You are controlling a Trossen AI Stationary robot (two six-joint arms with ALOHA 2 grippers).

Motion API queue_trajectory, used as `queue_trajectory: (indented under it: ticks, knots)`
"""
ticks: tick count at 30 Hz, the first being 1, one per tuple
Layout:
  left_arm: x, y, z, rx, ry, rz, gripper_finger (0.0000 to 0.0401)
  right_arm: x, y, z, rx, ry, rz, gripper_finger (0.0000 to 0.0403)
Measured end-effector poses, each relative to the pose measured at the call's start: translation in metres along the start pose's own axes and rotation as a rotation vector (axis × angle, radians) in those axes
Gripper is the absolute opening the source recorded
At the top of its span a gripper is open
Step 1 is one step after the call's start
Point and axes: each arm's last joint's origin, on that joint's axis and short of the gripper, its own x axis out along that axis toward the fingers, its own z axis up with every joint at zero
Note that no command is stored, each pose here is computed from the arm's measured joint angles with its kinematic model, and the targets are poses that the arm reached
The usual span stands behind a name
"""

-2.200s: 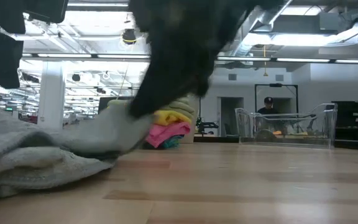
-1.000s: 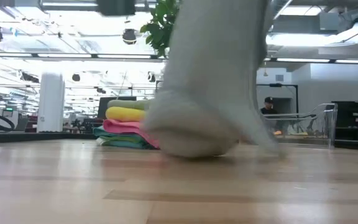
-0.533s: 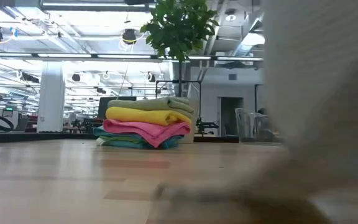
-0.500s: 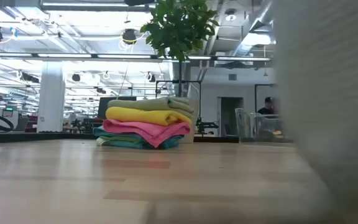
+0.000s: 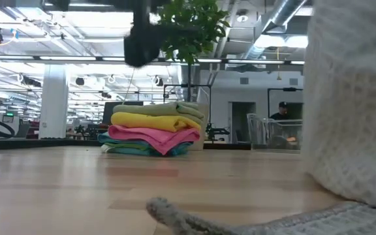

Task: Fold microfiber towels
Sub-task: Fold the gray microfiber towel

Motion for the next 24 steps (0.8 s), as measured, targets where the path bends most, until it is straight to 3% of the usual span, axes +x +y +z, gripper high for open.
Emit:
queue_trajectory:
  ticks: [7, 16, 24]
  knots:
    - [0.04, 0.03, -0.028, -0.06, 0.087, -0.047, 0.0295, 0.004, -0.007, -0.037, 0.098, 0.264, -0.294, 0.0022]
    - [0.08, 0.048, -0.037, -0.044, 0.206, -0.058, 0.0295, -0.001, 0.0, -0.065, 0.166, 0.287, -0.388, 0.0023]
    - [0.081, 0.05, -0.06, -0.029, 0.332, 0.021, 0.0295, 0.016, -0.003, -0.101, 0.3, 0.29, -0.495, 0.0036]
